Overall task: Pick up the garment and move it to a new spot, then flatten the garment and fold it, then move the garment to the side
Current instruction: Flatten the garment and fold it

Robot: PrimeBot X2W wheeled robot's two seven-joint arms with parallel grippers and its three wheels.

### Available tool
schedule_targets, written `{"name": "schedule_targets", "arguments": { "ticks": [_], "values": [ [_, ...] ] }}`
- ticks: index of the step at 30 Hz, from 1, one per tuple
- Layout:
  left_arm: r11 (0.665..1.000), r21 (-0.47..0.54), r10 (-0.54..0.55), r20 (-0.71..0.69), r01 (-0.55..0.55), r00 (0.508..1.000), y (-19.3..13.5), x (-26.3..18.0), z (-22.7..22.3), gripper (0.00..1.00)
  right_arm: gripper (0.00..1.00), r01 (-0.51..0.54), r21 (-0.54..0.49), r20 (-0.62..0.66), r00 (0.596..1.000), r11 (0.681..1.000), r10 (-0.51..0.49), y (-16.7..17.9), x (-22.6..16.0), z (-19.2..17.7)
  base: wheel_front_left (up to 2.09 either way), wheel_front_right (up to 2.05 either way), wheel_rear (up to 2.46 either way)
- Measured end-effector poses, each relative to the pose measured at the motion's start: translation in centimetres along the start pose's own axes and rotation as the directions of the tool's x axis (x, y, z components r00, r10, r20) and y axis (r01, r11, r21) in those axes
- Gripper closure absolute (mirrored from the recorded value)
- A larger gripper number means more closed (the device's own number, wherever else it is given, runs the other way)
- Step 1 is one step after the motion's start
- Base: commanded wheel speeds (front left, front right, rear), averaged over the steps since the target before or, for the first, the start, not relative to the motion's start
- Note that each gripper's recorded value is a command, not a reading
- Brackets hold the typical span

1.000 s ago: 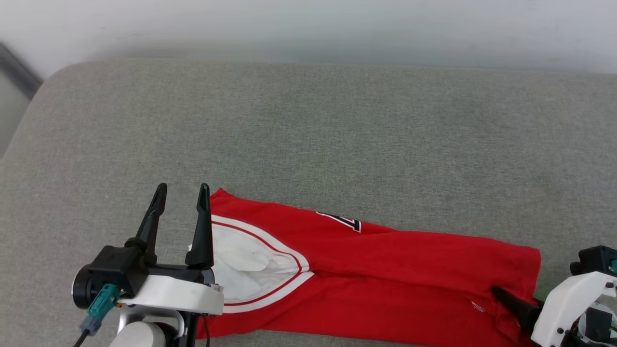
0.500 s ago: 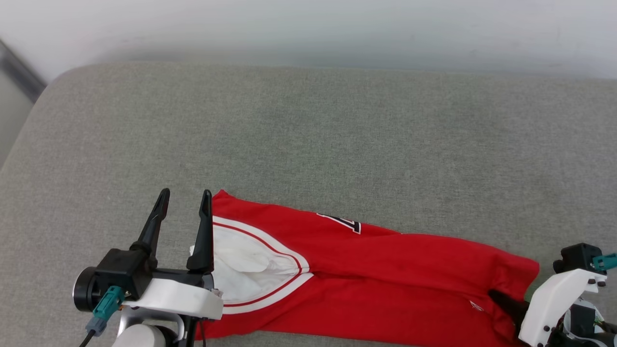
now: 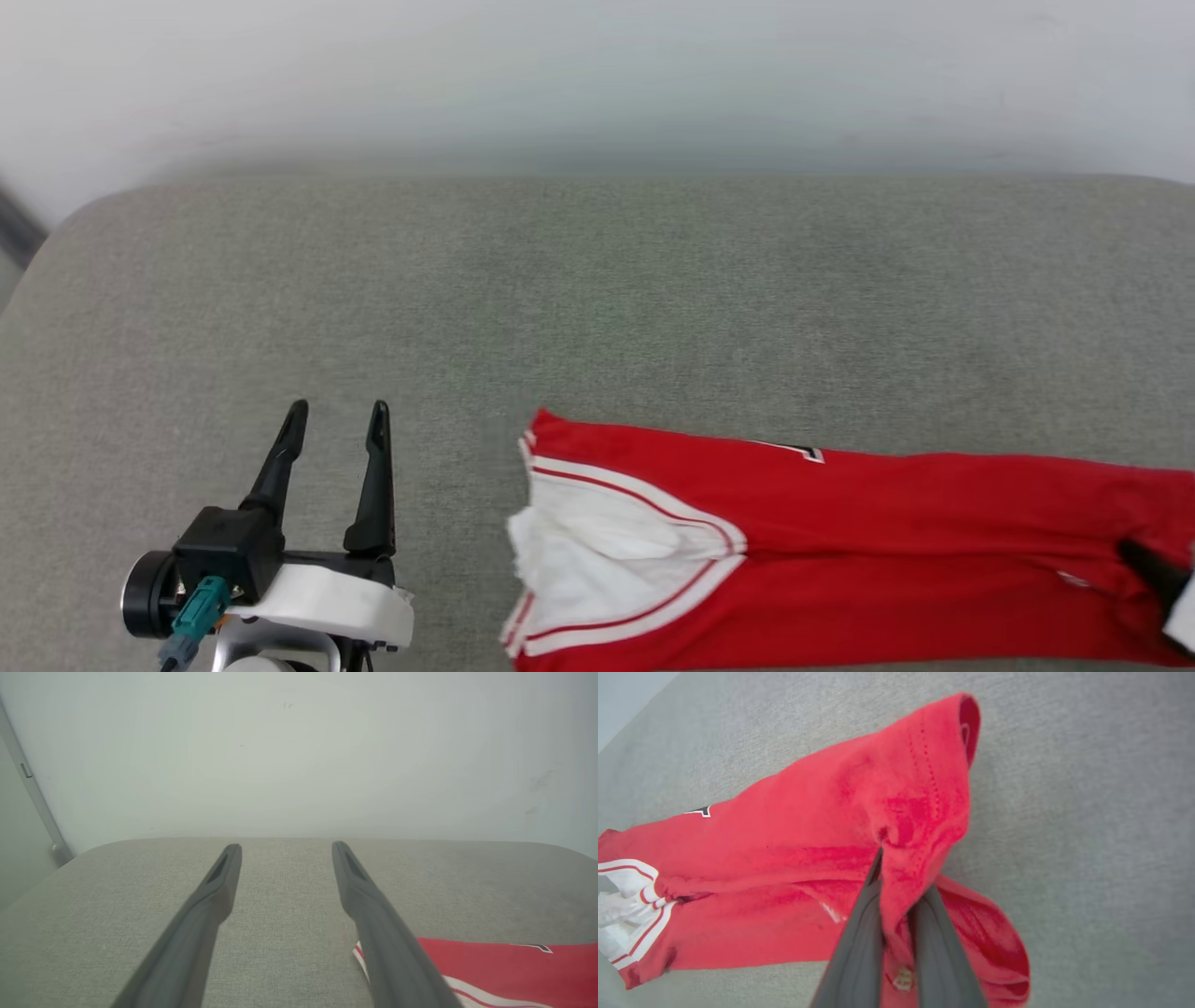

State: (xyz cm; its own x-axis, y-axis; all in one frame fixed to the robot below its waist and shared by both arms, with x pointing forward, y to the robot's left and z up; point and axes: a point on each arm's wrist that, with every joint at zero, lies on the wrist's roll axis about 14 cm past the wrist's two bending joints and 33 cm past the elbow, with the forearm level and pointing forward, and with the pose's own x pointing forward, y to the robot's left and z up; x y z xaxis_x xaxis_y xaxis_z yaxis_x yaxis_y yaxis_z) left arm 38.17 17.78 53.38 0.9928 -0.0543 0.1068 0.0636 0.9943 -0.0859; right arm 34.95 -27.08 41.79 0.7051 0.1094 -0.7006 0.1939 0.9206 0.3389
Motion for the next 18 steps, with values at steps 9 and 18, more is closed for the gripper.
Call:
{"name": "schedule_targets", "arguments": {
  "ticks": [9, 18],
  "values": [
    [1.0, 0.0, -0.029, 0.007, 0.029, 1.0, -0.9, 0.2, 0.3, 0.0, 1.0, -0.013, 0.212, -0.015, 1.0, 0.977, 0.017, -0.9, -1.9, -0.8, 0.0, 0.0, 0.0],
    [0.999, -0.002, -0.036, -0.001, 0.036, 0.999, -1.2, -0.4, 0.5, 0.0, 1.0, -0.37, 0.473, -0.075, 0.888, 0.8, 0.455, 7.3, -2.0, -2.8, 0.0, 0.0, 0.0]
  ]
}}
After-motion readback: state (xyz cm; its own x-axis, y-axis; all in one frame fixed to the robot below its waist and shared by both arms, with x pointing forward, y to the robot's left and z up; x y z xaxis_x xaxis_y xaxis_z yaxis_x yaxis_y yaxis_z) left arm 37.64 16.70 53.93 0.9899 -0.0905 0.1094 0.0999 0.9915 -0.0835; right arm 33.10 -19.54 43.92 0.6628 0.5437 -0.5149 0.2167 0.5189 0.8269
